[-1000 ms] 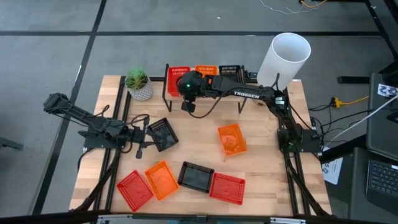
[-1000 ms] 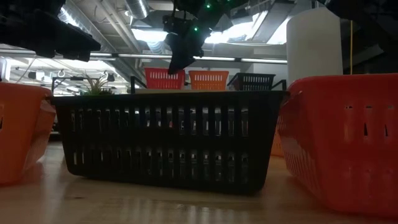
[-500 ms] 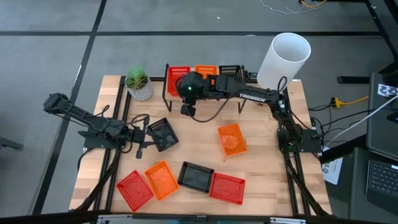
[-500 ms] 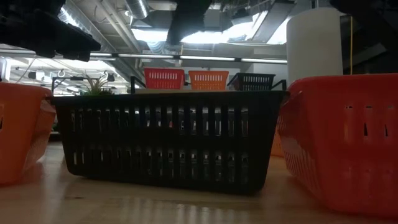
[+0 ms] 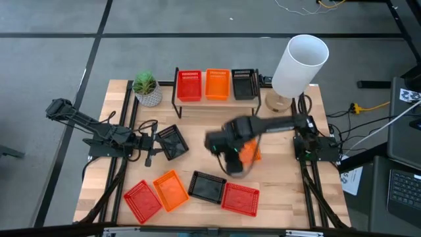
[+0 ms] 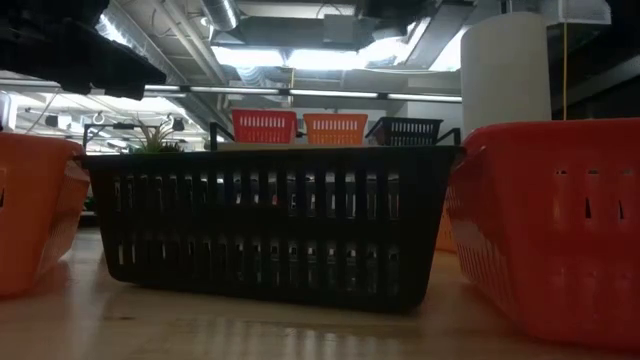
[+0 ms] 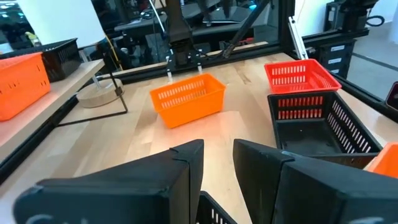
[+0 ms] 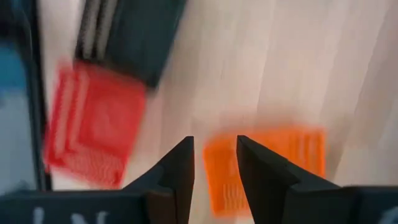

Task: Stack baskets on shelf by color
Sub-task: Stack the right orange basket on the orange basket

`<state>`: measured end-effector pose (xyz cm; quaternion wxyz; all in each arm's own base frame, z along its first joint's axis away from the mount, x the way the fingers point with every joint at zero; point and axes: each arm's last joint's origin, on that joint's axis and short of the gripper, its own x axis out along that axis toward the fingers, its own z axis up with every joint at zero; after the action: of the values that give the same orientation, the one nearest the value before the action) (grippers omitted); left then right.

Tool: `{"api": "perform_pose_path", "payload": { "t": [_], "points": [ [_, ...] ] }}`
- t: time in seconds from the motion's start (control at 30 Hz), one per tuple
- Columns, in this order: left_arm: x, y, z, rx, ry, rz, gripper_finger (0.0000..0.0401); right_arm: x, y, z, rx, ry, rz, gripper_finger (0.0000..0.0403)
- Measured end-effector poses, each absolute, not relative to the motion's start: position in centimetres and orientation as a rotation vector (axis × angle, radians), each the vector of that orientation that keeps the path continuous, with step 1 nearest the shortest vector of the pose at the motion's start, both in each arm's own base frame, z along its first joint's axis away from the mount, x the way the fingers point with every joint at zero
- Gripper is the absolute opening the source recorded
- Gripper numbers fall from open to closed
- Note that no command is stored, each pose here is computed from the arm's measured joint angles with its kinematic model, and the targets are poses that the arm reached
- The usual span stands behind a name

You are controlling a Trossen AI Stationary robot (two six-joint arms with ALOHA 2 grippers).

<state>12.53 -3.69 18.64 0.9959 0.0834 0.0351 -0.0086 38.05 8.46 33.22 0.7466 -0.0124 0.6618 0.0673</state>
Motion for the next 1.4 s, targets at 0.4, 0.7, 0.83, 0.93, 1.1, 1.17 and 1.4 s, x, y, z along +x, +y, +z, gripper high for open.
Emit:
{"api": "perform_pose_path", "payload": {
  "t": [0.4, 0.7, 0.83, 0.93, 1.1, 1.17, 1.4],
  "points": [
    [12.5, -3.7, 18.9, 0.133, 0.047, -0.019, 0.008, 31.6, 10.0, 24.0, -0.008, 1.437, 0.066, 0.0122],
    [12.5, -3.7, 18.9, 0.13, 0.048, -0.018, 0.008, 27.0, 8.6, 20.0, 0.084, 1.363, 0.038, 0.0122],
    [12.5, -3.7, 18.9, 0.13, 0.049, -0.016, 0.008, 26.1, 8.3, 18.3, 0.078, 1.393, 0.03, 0.0122],
    [12.5, -3.7, 18.9, 0.13, 0.049, -0.016, 0.008, 25.6, 8.1, 16.6, 0.082, 1.391, 0.028, 0.0122],
    [12.5, -3.7, 18.8, 0.131, 0.05, -0.015, 0.008, 25.5, 8.0, 15.2, 0.172, 1.325, -0.016, 0.0118],
    [12.5, -3.7, 18.8, 0.131, 0.05, -0.015, 0.008, 25.6, 8.0, 15.2, 0.208, 1.31, -0.05, 0.0102],
    [12.5, -3.7, 18.8, 0.131, 0.05, -0.014, 0.008, 27.1, 8.7, 17.4, 0.18, 1.251, 0.004, 0.0009]
  ]
}}
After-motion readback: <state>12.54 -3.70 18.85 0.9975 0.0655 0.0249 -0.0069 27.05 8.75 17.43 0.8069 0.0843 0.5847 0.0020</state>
